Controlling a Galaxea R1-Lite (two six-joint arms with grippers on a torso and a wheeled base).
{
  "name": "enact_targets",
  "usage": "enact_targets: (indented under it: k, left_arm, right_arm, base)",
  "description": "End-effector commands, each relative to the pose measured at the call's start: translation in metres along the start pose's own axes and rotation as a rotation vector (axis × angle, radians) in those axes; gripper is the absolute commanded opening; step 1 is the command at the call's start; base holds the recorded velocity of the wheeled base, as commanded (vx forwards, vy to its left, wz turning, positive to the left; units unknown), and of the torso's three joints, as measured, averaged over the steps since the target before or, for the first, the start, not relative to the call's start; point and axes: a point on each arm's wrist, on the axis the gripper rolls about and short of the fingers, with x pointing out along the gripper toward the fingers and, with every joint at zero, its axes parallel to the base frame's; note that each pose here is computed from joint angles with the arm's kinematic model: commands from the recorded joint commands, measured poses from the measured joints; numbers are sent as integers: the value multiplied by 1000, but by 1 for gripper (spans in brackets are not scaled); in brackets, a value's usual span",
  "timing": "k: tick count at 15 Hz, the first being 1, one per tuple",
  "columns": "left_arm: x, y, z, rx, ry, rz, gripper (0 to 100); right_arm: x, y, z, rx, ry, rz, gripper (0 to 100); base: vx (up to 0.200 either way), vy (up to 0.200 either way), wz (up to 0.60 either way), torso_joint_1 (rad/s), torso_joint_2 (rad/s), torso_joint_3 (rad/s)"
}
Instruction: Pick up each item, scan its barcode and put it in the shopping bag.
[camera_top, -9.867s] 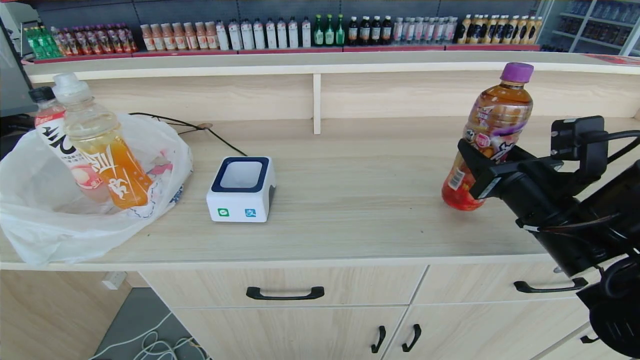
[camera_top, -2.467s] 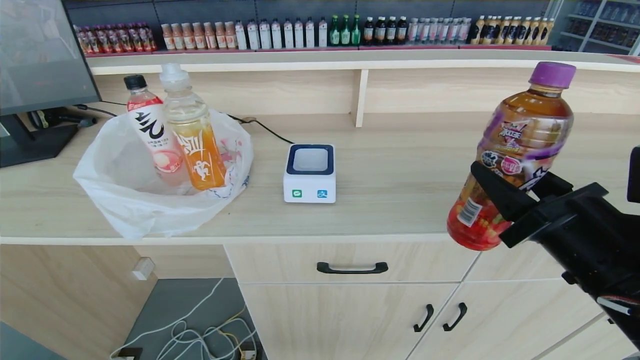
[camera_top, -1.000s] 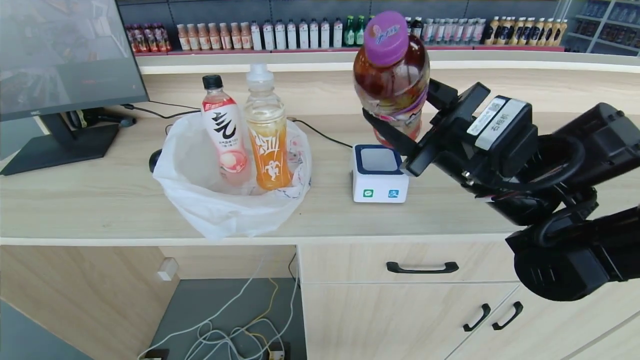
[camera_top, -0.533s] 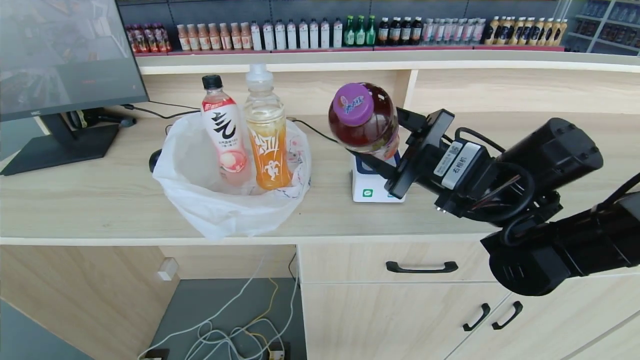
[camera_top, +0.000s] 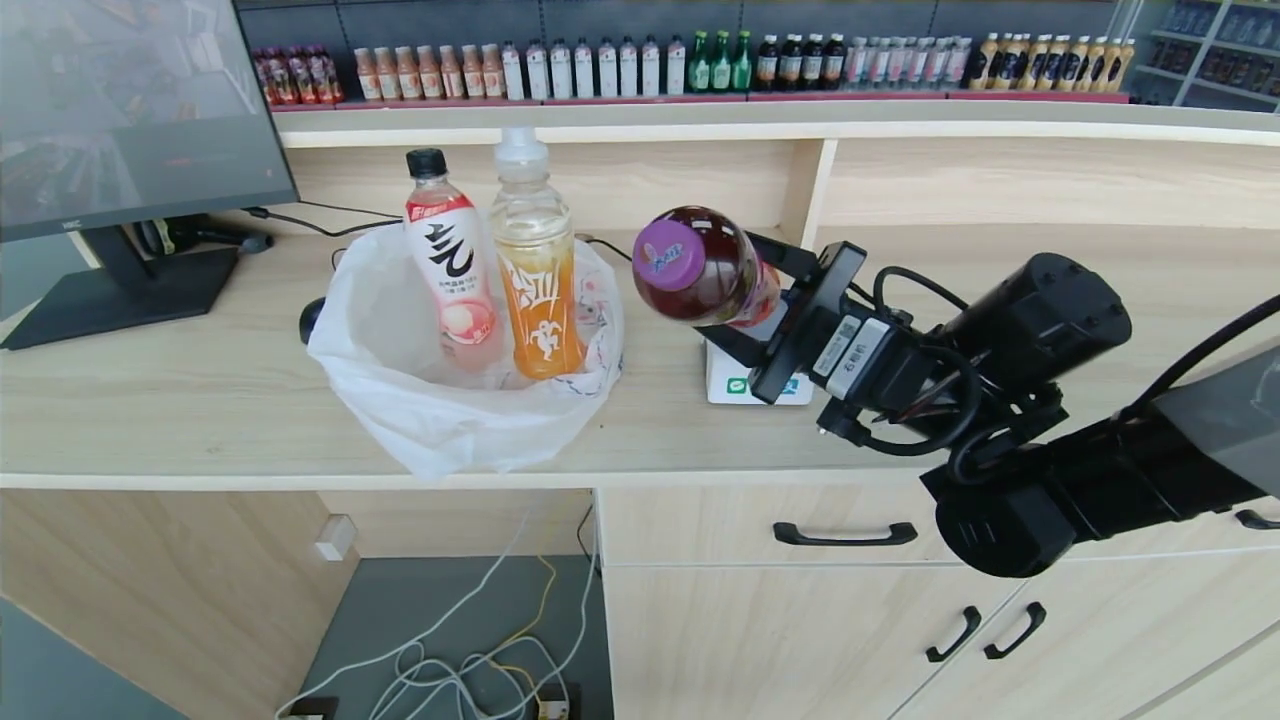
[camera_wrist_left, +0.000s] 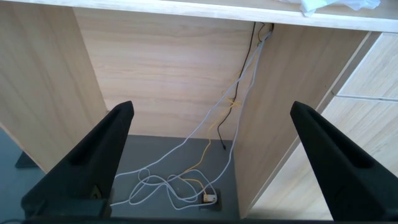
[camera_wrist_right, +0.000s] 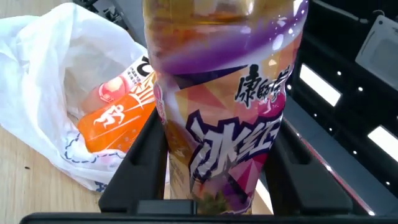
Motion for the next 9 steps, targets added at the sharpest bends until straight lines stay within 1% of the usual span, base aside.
enact_targets:
  k: [1, 4, 6, 9]
  left_arm:
    - [0, 0, 0, 0, 0, 0, 100]
    - [0, 0, 0, 0, 0, 0, 100]
    - [0, 0, 0, 0, 0, 0, 100]
    - [0, 0, 0, 0, 0, 0, 100]
  right_arm:
    - [-2, 1, -8, -16, 11, 1, 0]
    - [-12, -2, -21, -66, 14, 28, 0]
    - [-11, -5, -22, -80, 0, 28, 0]
    - [-11, -3, -25, -74, -3, 36, 0]
  base:
    - [0, 0, 0, 0, 0, 0]
    - [0, 0, 0, 0, 0, 0]
    - [0, 0, 0, 0, 0, 0]
    - [0, 0, 0, 0, 0, 0]
